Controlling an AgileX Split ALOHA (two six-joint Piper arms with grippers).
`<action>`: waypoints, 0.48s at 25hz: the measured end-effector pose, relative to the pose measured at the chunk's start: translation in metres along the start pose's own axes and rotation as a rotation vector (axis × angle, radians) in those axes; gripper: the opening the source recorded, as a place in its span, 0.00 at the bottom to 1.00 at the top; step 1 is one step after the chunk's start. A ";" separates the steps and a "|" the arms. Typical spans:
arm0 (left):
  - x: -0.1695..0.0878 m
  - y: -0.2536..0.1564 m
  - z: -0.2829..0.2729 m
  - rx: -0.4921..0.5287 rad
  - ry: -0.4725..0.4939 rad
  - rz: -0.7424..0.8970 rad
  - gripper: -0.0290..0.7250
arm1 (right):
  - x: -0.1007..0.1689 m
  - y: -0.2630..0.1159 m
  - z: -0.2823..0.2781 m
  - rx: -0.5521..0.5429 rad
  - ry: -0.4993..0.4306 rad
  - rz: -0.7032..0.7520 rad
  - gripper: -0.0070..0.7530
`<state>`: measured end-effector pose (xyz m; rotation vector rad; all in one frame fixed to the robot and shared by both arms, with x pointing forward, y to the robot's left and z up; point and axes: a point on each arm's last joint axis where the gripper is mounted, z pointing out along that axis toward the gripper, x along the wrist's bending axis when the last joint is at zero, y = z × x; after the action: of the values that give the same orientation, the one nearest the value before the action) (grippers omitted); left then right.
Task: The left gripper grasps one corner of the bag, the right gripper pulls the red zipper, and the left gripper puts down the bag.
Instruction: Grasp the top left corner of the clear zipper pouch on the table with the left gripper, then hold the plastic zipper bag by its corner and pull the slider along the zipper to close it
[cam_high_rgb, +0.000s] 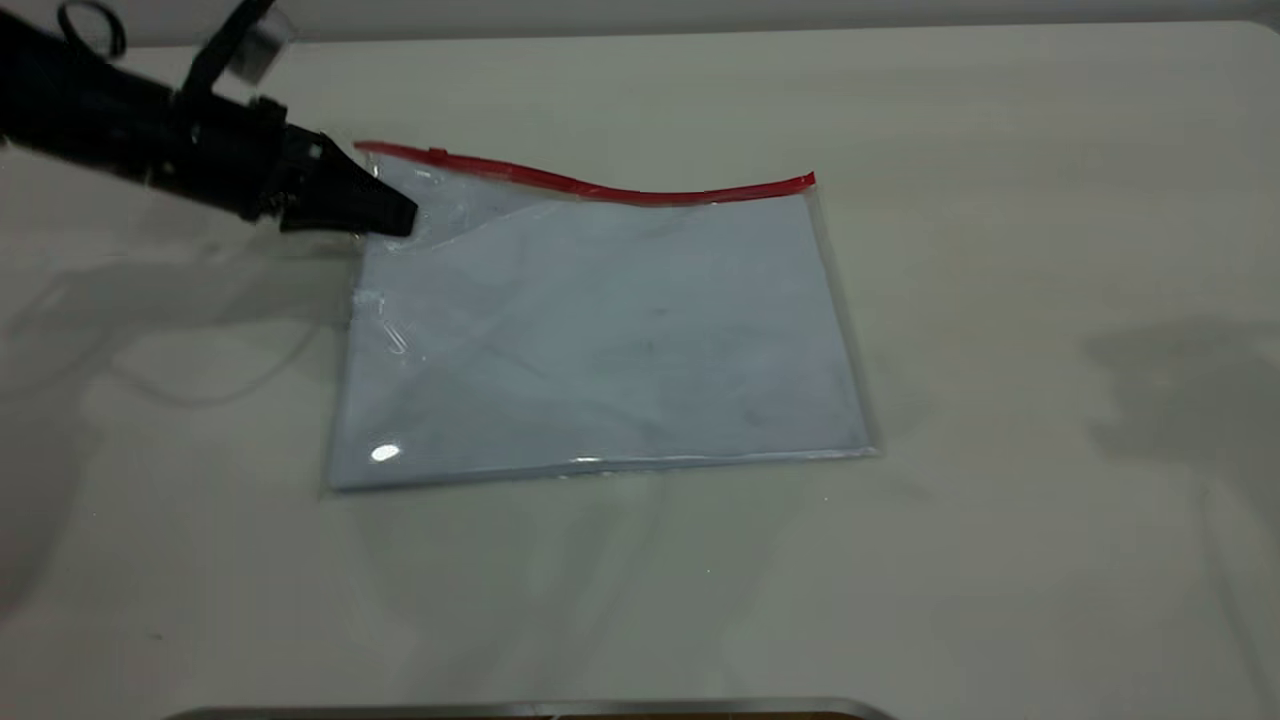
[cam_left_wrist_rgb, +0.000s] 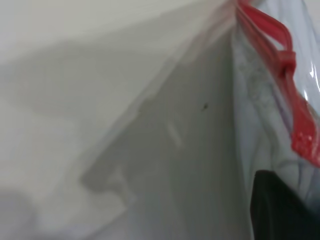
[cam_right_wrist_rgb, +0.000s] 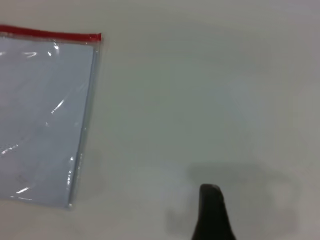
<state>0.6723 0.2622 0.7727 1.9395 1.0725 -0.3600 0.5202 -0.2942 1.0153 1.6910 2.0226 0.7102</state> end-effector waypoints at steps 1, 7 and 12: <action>-0.002 0.006 -0.004 0.035 -0.008 0.061 0.11 | 0.000 0.001 0.002 0.000 0.005 -0.007 0.77; -0.025 0.051 -0.009 0.221 -0.054 0.500 0.11 | 0.005 0.006 0.030 0.021 0.075 -0.073 0.77; -0.054 0.077 0.008 0.284 -0.146 0.806 0.11 | 0.026 0.015 0.067 0.043 0.171 -0.198 0.77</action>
<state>0.7027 0.2064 0.8427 2.3676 0.0931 -0.1952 0.5680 -0.2584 0.9721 1.4682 2.2997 0.7702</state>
